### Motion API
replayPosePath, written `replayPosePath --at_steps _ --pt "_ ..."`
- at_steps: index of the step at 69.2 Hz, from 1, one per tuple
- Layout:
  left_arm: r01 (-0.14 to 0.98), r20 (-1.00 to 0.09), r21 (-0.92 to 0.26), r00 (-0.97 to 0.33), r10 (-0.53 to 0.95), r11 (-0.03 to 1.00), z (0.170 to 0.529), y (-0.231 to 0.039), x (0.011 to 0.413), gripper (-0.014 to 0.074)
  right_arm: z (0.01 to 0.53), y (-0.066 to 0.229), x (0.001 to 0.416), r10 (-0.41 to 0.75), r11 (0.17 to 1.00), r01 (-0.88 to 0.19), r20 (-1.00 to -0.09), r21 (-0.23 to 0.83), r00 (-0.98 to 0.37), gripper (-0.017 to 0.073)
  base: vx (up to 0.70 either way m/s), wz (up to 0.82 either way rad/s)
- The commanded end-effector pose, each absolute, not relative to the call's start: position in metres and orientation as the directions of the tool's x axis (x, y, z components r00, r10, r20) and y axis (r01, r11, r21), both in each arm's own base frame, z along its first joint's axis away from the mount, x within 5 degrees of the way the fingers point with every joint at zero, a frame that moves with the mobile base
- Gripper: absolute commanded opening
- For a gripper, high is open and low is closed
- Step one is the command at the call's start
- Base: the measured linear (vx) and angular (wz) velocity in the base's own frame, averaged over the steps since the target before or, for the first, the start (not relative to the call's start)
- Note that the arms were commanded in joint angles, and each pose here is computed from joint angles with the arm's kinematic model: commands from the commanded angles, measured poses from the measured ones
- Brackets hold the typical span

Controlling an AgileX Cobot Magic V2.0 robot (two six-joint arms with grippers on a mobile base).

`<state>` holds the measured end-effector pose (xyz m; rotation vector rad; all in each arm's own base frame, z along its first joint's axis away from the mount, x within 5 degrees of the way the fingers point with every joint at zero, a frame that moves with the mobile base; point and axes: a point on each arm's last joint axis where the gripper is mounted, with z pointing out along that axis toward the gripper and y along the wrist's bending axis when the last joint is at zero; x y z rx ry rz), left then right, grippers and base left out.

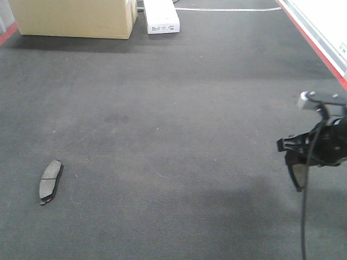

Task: Move and align brake pads A on conveyor
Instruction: 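Lower the right gripper's brake pad onto the belt and open it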

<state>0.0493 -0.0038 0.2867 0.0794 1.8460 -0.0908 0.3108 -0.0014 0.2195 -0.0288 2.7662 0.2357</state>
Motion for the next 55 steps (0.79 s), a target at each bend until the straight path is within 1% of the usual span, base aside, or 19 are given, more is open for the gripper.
replayPosePath --at_steps 1,9,15,30,36,41,48,55 --pt "0.114 -0.980 -0.031 -0.199 -0.008 0.993 0.299 -0.005 0.051 0.0513 0.228 -0.005 0.327 0.036 0.987 -0.034 -0.423 0.157 -0.905 0.0062 0.00 0.00" --pt "0.114 -0.980 -0.031 -0.199 -0.008 0.993 0.299 -0.005 0.051 0.0513 0.213 -0.005 0.340 0.037 0.987 -0.027 -0.388 0.160 -0.921 0.0111 0.00 0.00" --pt "0.114 -0.980 -0.031 -0.199 -0.008 0.993 0.299 -0.005 0.051 0.0513 0.203 -0.006 0.349 0.036 0.987 -0.025 -0.365 0.161 -0.930 0.0165 0.00 0.00" --pt "0.114 -0.980 -0.031 -0.199 -0.008 0.993 0.299 -0.005 0.051 0.0513 0.189 -0.006 0.359 0.035 0.986 -0.021 -0.330 0.165 -0.943 0.0341 0.00 0.00" --pt "0.114 -0.980 -0.031 -0.199 -0.008 0.993 0.299 -0.005 0.051 0.0513 0.191 -0.007 0.362 0.031 0.988 -0.024 -0.358 0.150 -0.933 0.0403 0.00 0.00" --pt "0.114 -0.980 -0.031 -0.199 -0.008 0.993 0.299 -0.005 0.051 0.0513 0.195 -0.009 0.362 0.015 0.991 -0.036 -0.378 0.129 -0.925 0.0433 0.00 0.00" --pt "0.114 -0.980 -0.031 -0.199 -0.008 0.993 0.299 -0.005 0.051 0.0513 0.208 -0.011 0.359 -0.007 0.994 -0.053 -0.412 0.100 -0.911 0.0442 0.00 0.00" --pt "0.114 -0.980 -0.031 -0.199 -0.008 0.993 0.299 -0.005 0.051 0.0513 0.235 -0.012 0.348 -0.036 0.996 -0.073 -0.484 0.057 -0.875 0.0442 0.00 0.00"
